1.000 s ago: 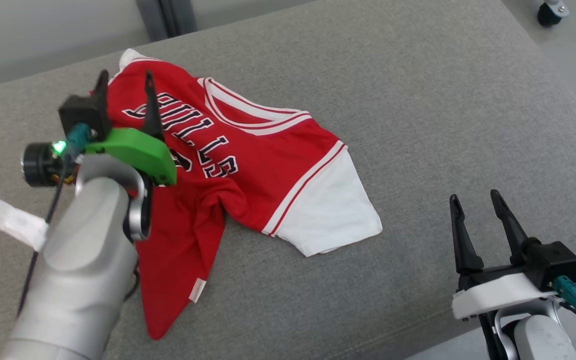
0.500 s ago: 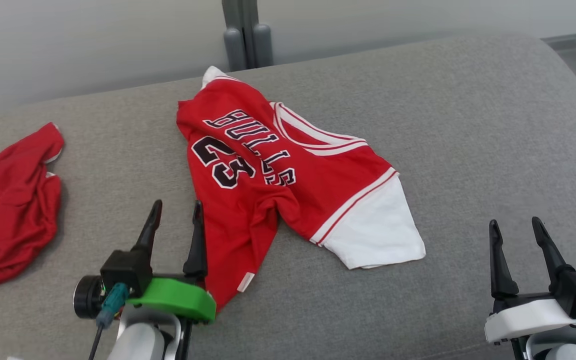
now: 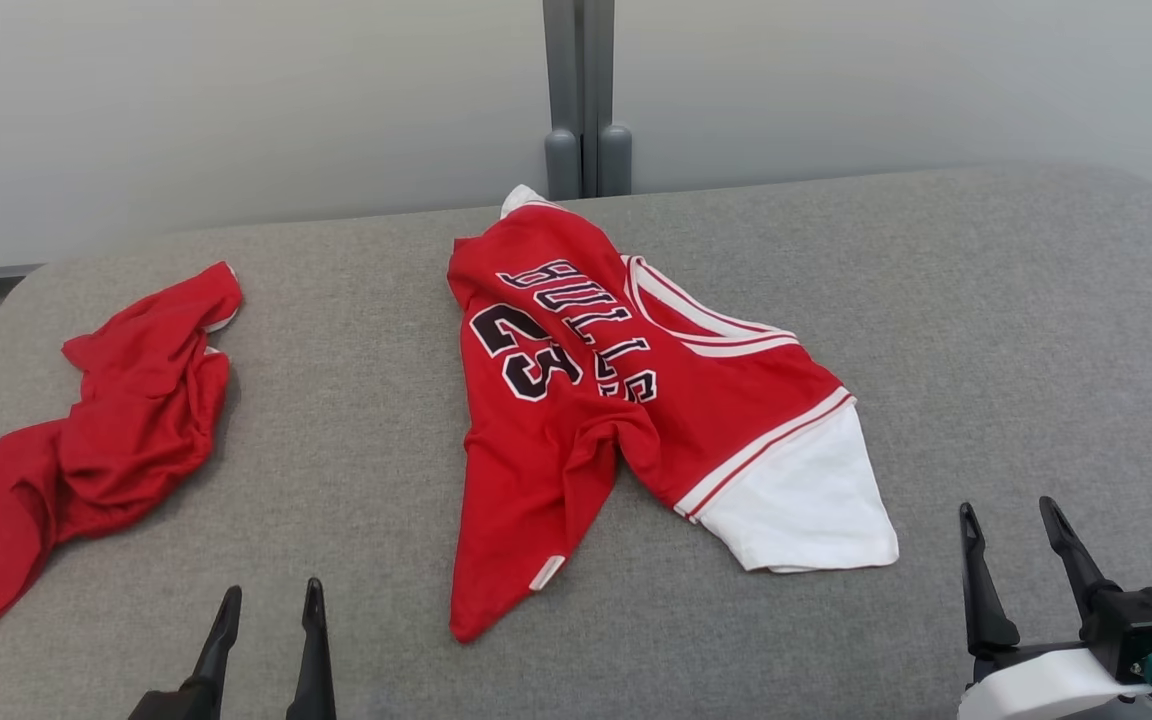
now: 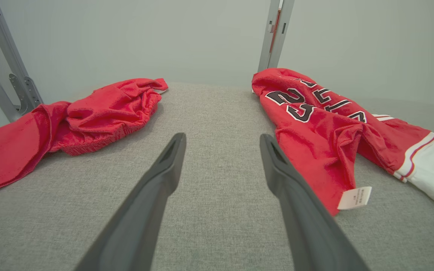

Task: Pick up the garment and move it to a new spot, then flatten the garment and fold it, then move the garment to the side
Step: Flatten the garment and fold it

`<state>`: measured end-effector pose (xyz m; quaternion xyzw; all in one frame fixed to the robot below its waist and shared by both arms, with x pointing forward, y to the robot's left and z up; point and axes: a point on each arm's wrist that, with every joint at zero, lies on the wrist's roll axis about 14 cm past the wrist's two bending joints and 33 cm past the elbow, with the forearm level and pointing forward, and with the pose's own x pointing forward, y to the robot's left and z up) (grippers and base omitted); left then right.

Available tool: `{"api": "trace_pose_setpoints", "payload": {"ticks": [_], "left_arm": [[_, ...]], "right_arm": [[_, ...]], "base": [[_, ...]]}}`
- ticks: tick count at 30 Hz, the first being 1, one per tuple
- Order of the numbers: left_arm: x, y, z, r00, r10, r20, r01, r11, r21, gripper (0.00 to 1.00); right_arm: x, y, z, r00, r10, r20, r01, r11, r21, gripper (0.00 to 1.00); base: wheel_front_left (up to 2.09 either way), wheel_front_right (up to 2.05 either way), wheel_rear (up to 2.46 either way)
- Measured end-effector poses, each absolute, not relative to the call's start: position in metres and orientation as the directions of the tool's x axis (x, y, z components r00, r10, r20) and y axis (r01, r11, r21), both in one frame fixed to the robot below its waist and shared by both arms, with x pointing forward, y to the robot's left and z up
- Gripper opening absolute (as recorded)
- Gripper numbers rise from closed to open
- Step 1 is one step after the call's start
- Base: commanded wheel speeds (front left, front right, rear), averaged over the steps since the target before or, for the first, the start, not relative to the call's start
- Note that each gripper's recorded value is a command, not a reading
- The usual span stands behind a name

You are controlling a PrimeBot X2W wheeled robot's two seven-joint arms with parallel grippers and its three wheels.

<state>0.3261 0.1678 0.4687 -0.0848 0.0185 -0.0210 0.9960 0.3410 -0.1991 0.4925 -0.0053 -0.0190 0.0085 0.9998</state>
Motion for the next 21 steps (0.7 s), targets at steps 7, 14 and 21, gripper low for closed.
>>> {"api": "trace_pose_setpoints", "payload": {"ticks": [7,14,21], "left_arm": [[0.312,0.180,0.461,0.998,-0.019,-0.055,0.009,0.986,-0.165,1.00],[0.312,0.177,0.459,0.998,-0.032,-0.058,0.022,0.986,-0.164,1.00],[0.318,0.159,0.456,0.994,-0.083,-0.070,0.072,0.985,-0.155,1.00]], "right_arm": [[0.339,-0.190,0.494,0.998,0.043,0.042,-0.043,0.999,-0.008,1.00],[0.340,-0.187,0.493,0.998,0.055,0.039,-0.054,0.998,-0.006,1.00],[0.341,-0.187,0.494,0.998,0.049,0.046,-0.049,0.999,0.014,1.00]], "base": [[0.00,0.00,0.00],[0.00,0.00,0.00],[0.00,0.00,0.00]]}}
